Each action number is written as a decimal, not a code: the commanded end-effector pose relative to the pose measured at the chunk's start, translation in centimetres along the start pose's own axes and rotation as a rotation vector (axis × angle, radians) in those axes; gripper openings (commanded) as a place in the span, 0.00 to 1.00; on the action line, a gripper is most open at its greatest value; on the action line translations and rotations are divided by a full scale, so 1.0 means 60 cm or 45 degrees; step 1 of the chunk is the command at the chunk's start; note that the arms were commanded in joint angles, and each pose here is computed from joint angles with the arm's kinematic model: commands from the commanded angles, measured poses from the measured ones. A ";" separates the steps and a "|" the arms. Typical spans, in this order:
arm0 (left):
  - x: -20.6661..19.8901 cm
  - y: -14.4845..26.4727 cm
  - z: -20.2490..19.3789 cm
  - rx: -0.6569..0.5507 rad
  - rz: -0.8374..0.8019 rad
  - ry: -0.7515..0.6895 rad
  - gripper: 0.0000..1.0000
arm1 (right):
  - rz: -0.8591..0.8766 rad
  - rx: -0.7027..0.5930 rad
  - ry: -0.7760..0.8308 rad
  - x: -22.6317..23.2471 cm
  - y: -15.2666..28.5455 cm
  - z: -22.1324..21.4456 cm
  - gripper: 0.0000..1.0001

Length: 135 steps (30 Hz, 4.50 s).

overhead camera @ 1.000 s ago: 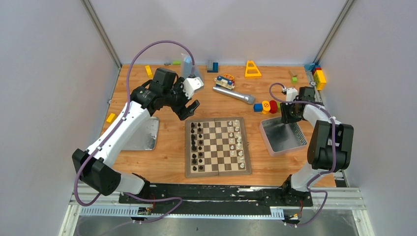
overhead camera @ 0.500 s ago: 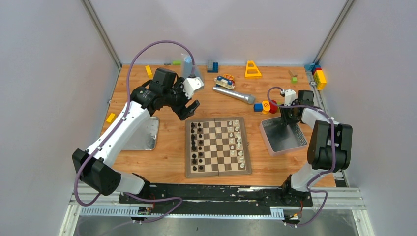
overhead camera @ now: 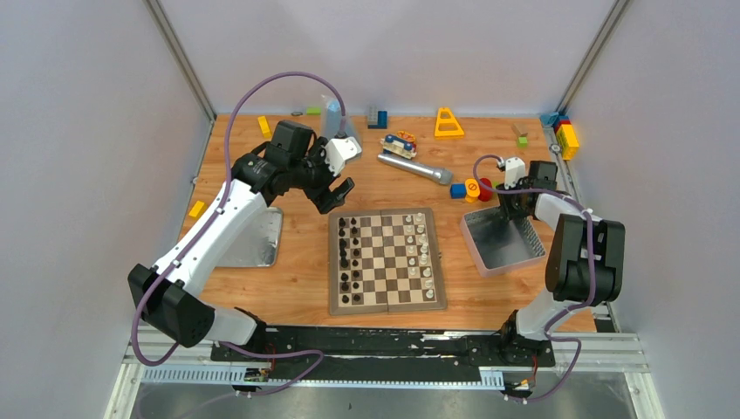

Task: Set up the chess pieces on the board
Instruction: Pick up the chess piece from the storage box, then place the chess piece on the chessboard, then pick up the chess piece from the storage box.

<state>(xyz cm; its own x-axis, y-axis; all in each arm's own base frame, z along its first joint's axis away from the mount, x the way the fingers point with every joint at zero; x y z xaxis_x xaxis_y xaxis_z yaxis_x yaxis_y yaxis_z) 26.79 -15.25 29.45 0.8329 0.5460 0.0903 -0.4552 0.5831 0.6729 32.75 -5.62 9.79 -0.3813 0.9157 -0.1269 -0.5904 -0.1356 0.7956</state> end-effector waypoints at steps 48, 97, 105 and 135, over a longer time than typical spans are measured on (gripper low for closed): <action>0.050 0.052 0.009 -0.110 0.295 0.045 1.00 | 0.950 -0.247 0.887 0.393 0.220 0.033 0.00; 0.054 0.050 -0.004 -0.175 0.240 0.111 1.00 | 0.939 -0.003 1.079 0.471 0.140 -0.034 0.02; 0.054 0.050 -0.004 -0.173 0.234 0.109 1.00 | 0.892 -0.004 1.087 0.467 0.141 -0.033 0.16; 0.039 0.057 0.002 -0.182 0.121 0.085 1.00 | 0.156 -0.210 0.650 0.190 0.241 0.068 0.44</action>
<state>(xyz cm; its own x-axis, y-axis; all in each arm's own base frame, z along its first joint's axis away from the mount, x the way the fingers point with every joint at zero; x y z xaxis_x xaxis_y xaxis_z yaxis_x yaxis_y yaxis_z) 27.83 -11.88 30.17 0.7375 0.6668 0.1070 -0.5823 0.5476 0.6009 21.49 8.12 21.20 -0.7894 0.5716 -0.2238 -0.5333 -0.4580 0.7112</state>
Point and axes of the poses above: each gripper's point midway between its finger pads, its own y axis back along the fingers, its own x axis along the line the jaws close on, z = x × y, the point moved 8 cm from there along y, back along the fingers, and after that the axes turned 4 degrees about y, right-handed, at the moved point
